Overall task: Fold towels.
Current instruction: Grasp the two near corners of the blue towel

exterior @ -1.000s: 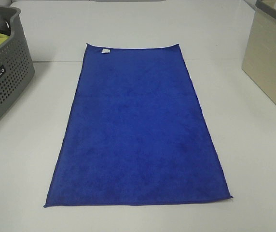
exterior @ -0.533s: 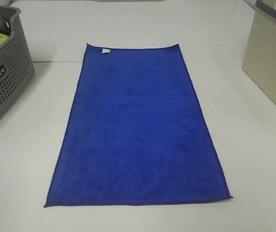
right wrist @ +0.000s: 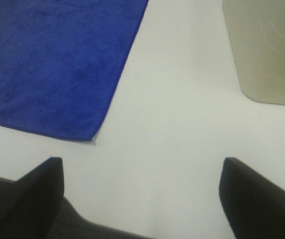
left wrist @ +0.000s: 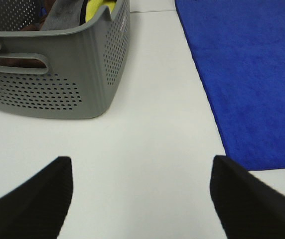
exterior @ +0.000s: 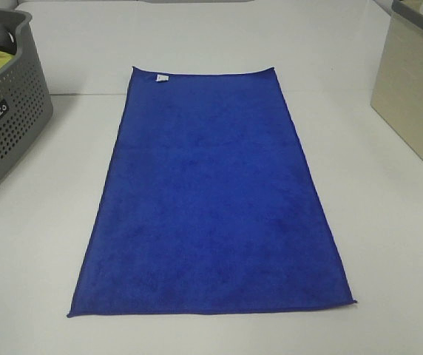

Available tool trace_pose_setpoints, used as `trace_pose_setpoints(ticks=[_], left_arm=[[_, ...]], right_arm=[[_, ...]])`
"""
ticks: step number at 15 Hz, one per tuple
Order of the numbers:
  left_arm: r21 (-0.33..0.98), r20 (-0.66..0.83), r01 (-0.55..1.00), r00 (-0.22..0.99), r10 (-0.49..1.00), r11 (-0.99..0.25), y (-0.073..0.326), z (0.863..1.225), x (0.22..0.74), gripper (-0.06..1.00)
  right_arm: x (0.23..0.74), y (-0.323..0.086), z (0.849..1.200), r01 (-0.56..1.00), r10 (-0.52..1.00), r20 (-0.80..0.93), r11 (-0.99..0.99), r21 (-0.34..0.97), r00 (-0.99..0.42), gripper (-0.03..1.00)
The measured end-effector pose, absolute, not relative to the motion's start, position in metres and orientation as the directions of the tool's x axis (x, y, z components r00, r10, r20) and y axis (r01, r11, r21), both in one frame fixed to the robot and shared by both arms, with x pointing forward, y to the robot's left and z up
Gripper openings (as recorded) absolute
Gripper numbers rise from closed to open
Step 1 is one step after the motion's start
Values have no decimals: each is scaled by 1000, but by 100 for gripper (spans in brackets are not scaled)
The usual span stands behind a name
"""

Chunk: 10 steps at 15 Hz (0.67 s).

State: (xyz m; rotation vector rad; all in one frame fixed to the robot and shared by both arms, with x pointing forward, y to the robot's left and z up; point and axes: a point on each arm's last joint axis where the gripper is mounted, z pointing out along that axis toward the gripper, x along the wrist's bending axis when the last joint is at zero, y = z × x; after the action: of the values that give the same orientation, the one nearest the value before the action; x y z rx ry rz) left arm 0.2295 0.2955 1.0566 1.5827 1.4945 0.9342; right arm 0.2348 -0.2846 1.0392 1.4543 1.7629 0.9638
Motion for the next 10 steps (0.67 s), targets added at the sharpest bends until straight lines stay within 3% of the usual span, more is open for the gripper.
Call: trace_pose_setpoints(ticks=[10], left_arm=[[893,12,448,50,999,-33,295,1057,229,73]], right_arm=[[235,-285,1039,507,984,-29,115,854,-174,82]])
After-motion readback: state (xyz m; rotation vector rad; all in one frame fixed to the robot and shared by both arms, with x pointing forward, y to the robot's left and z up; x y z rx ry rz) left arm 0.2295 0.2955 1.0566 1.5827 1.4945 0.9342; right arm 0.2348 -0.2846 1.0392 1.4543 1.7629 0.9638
